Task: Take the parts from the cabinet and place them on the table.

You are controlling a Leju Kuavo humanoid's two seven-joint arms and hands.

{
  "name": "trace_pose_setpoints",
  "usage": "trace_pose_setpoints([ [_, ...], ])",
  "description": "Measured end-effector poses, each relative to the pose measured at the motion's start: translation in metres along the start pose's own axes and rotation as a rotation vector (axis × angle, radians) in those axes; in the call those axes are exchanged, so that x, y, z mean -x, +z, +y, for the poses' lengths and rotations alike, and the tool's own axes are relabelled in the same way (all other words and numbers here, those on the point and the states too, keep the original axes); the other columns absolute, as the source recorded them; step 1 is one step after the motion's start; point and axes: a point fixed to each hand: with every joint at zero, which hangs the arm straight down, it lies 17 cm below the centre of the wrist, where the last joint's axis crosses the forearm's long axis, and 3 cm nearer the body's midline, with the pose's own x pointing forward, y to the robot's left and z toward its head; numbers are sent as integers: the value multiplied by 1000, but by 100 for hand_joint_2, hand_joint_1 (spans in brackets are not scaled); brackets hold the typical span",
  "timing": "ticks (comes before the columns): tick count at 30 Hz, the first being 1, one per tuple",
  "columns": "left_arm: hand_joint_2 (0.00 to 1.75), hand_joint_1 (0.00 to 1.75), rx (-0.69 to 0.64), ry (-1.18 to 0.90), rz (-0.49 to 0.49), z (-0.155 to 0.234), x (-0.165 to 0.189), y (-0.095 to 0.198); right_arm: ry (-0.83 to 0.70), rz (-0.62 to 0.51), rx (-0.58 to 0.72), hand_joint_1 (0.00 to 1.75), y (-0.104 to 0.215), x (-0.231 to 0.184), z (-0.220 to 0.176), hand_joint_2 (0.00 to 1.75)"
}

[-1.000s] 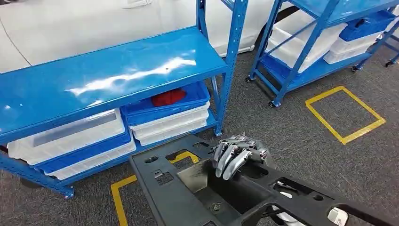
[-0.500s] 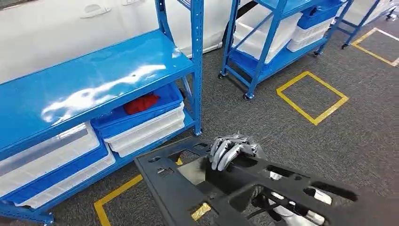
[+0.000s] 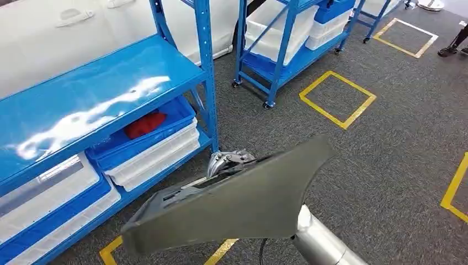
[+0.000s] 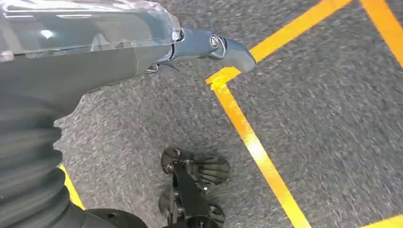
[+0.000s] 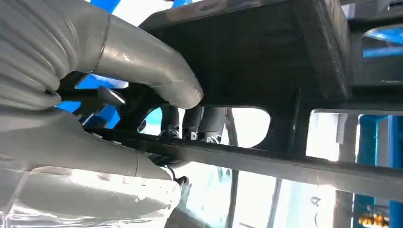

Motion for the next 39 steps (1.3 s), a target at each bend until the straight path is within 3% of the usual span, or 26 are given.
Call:
trace_pose_setpoints([
  [11,175,0,6,-7,31,-2,9,2,15,26,55,175,-8,19,-17,175],
  [23,175,0,-10,-9,97,3,20,2,54,-59,140,175,-10,-21,-58,175],
  [39,175,0,-1,-19,87,2,15,0,79,-84,185,175,25,-46,-61,175],
])
